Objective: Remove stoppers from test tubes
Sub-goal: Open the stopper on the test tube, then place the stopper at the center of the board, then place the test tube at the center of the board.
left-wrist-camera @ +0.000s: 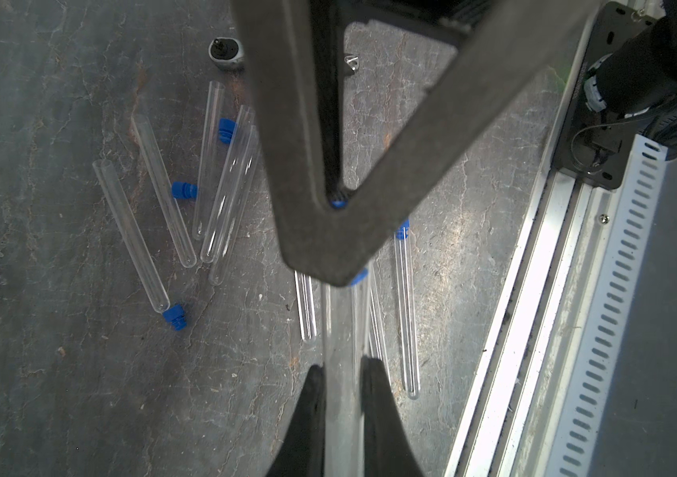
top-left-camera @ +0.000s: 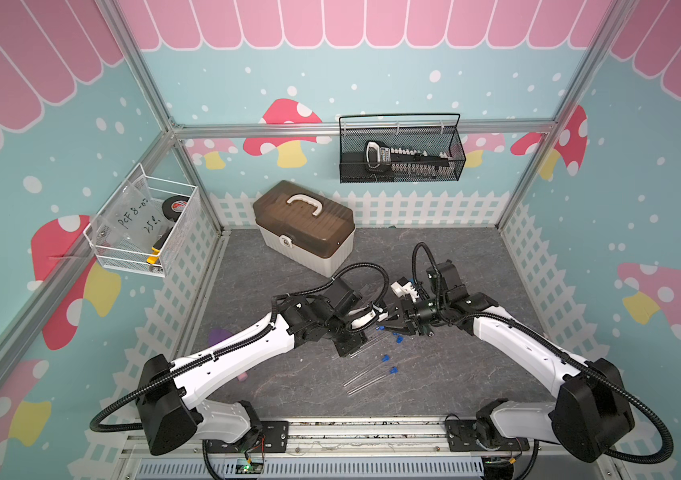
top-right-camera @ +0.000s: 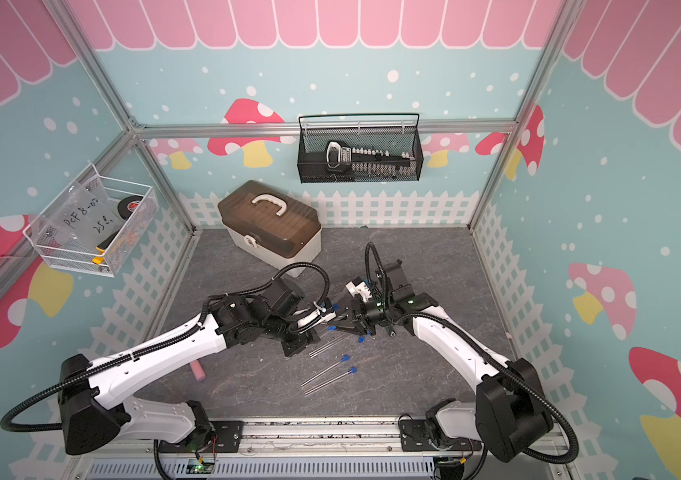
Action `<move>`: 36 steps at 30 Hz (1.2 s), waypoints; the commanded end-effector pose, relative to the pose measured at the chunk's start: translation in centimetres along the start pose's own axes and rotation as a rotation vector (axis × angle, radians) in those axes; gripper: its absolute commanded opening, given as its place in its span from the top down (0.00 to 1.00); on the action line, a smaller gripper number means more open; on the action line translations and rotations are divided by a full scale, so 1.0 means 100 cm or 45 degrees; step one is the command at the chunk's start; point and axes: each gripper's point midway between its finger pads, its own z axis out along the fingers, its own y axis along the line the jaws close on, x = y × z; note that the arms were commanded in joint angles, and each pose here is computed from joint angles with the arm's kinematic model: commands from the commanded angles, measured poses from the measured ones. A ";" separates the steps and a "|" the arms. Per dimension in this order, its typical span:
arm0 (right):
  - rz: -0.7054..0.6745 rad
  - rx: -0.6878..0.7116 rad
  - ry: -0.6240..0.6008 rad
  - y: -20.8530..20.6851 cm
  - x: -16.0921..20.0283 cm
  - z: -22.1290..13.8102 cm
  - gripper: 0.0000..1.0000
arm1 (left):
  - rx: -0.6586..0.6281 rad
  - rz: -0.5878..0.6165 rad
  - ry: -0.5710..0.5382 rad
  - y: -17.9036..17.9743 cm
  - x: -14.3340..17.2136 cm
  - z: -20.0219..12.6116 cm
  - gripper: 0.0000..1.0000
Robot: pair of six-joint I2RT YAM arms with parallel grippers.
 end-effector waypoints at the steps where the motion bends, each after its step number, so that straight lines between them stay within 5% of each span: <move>1: 0.020 -0.009 0.038 -0.004 0.005 0.005 0.71 | 0.014 0.025 -0.022 -0.002 -0.009 -0.004 1.00; 5: 0.018 -0.012 0.044 -0.004 0.006 0.005 0.73 | 0.012 0.027 -0.021 -0.001 -0.009 -0.004 1.00; 15: 0.008 0.002 0.041 -0.007 0.009 0.002 1.00 | 0.039 0.048 0.018 -0.006 0.000 0.000 1.00; 29: -0.125 0.266 0.100 -0.036 0.028 -0.043 1.00 | 0.043 0.096 0.163 -0.009 0.042 0.010 1.00; 36: -0.007 0.378 0.060 -0.072 0.025 -0.039 1.00 | -0.045 0.037 0.195 0.007 0.049 0.038 1.00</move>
